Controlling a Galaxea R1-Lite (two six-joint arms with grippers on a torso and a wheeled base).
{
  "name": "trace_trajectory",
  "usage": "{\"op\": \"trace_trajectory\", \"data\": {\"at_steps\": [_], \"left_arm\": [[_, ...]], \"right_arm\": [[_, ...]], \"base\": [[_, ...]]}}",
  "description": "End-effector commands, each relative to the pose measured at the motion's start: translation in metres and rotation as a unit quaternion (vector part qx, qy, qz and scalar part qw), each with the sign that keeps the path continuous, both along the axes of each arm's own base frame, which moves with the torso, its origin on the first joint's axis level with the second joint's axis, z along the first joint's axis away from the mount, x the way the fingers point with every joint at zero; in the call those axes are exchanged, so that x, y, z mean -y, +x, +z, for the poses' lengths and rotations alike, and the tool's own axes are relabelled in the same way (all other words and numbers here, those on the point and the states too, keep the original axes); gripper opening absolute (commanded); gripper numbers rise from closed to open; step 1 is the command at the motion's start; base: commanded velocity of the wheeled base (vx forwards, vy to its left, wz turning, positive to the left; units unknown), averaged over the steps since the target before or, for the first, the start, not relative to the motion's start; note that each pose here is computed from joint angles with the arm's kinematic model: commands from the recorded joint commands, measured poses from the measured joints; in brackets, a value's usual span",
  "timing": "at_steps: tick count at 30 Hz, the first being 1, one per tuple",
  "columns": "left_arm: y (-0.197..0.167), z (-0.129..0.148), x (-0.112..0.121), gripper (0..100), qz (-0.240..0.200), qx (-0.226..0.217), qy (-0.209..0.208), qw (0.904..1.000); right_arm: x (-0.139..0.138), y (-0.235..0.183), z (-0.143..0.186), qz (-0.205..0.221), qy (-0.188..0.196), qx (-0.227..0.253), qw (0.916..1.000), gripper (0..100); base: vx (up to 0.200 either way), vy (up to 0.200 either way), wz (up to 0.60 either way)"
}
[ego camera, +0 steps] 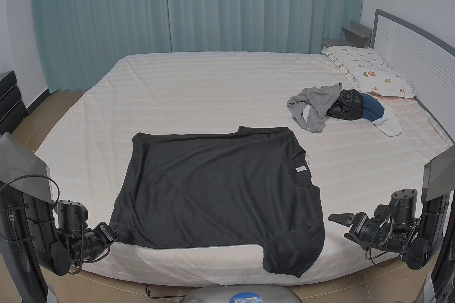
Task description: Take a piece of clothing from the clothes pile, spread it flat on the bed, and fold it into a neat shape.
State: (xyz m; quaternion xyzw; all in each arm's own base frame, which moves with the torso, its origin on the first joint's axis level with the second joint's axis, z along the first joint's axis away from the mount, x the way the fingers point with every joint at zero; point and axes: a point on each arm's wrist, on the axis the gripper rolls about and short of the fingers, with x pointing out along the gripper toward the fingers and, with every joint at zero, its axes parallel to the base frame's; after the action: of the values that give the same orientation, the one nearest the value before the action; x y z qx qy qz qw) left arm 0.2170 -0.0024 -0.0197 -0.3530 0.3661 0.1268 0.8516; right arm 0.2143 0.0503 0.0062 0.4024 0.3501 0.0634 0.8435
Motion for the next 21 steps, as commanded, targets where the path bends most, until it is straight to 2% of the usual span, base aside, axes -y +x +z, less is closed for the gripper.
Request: {"op": "trace_trajectory", "data": {"at_steps": [1,9,10,18,21], "left_arm": [[0.012,-0.017,0.000,100,-0.002,-0.014,0.004,0.9999],[0.023,-0.017,-0.001,100,0.000,0.003,0.004,1.0000],[0.023,-0.017,-0.001,0,0.000,0.005,0.003,1.0000],[0.014,-0.015,-0.002,0,0.009,-0.007,0.008,0.9999],[0.007,-0.009,-0.005,0,0.015,-0.006,0.011,0.9998]], "right_arm": [[-0.001,-0.001,-0.002,0.002,-0.001,-0.006,1.0000,100],[-0.001,0.002,-0.005,0.002,-0.002,-0.008,1.0000,100],[-0.001,0.002,-0.005,0.002,-0.002,-0.008,1.0000,100],[-0.003,0.001,-0.005,0.007,-0.003,-0.009,0.9999,100],[-0.010,0.000,-0.005,0.022,-0.003,-0.008,0.9997,100]], "base": [[0.000,0.000,0.00],[0.000,0.000,0.00],[0.000,0.000,0.00],[0.000,0.000,0.00],[0.000,0.000,0.00]]}}
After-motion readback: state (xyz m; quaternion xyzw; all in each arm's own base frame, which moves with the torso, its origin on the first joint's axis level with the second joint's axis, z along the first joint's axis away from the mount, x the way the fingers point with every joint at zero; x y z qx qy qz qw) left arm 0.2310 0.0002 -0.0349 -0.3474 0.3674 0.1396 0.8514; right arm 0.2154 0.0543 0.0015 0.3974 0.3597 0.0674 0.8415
